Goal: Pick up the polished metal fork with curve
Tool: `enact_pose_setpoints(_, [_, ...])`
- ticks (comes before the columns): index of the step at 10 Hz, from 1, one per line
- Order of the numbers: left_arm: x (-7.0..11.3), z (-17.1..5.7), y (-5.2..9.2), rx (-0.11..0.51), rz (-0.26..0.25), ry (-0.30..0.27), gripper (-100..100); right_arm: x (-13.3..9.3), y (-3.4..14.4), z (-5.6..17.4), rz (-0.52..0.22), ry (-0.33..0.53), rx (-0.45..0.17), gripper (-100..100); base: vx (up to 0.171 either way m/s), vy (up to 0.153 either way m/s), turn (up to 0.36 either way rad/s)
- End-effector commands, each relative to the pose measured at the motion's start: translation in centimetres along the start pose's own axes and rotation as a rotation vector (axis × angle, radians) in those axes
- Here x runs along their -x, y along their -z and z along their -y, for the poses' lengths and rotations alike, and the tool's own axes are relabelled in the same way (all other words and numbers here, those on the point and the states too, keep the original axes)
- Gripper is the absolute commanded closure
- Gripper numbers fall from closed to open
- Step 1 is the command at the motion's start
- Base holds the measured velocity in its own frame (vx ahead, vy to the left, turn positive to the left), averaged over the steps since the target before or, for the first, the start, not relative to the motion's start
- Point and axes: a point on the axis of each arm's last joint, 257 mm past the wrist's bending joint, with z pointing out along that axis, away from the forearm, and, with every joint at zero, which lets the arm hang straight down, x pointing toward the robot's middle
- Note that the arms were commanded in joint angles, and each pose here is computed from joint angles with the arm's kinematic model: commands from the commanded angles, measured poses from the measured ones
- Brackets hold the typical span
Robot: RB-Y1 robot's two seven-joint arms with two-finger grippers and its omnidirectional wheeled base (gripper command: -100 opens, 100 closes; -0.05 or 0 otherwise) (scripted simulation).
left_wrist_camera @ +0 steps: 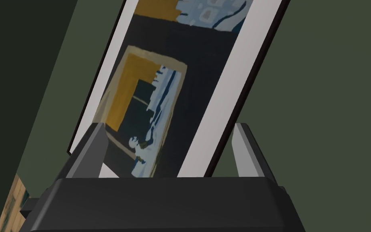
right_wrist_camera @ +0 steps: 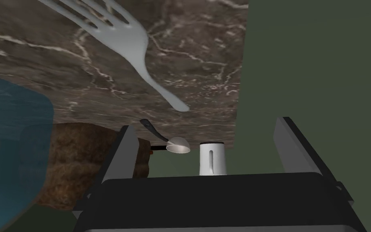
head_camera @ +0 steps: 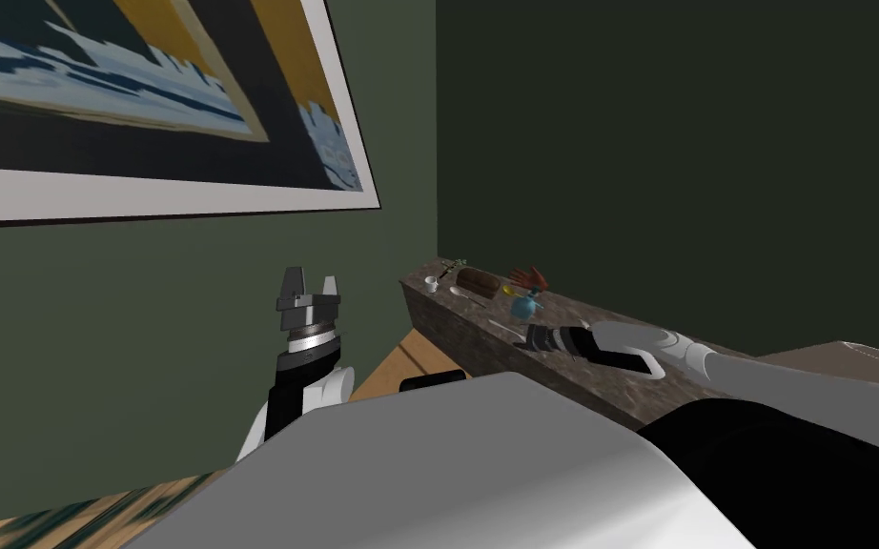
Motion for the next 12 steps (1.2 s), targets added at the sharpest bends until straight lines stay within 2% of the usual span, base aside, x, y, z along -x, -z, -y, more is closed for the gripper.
enact_pose_setpoints(1, [0.0, 0.0, 0.0, 0.0, 0.0, 0.0, 0, -2.3, 1.1, 0.9, -0.073, 0.016, 0.001, -100, 0.047, 0.048, 0.1])
enact_pose_setpoints(5, [0.0, 0.0, 0.0, 0.0, 0.0, 0.0, 0, -8.8, 4.9, 2.4, -0.271, 0.043, 0.011, -100, 0.099, 0.064, 0.101])
enact_pose_setpoints(6, [0.0, 0.0, 0.0, 0.0, 0.0, 0.0, 0, -8.6, 4.9, 2.5, -0.27, 0.044, 0.011, -100, 0.048, 0.037, 0.021])
enact_pose_setpoints(8, [0.0, 0.0, 0.0, 0.0, 0.0, 0.0, 0, -11.4, 6.7, 2.8, -0.351, 0.045, 0.019, -100, 0.043, 0.034, 0.059])
enact_pose_setpoints(10, [0.0, 0.0, 0.0, 0.0, 0.0, 0.0, 0, -11.2, 6.6, 2.5, -0.348, 0.044, 0.019, -100, 0.029, 0.023, 0.02])
enact_pose_setpoints(11, [0.0, 0.0, 0.0, 0.0, 0.0, 0.0, 0, -11.2, 6.7, 2.5, -0.35, 0.045, 0.019, 0, 0.0, 0.0, 0.0])
enact_pose_setpoints(12, [0.0, 0.0, 0.0, 0.0, 0.0, 0.0, 0, -12.5, 6.5, 2.0, -0.35, 0.032, 0.012, -100, 0.022, 0.007, 0.116])
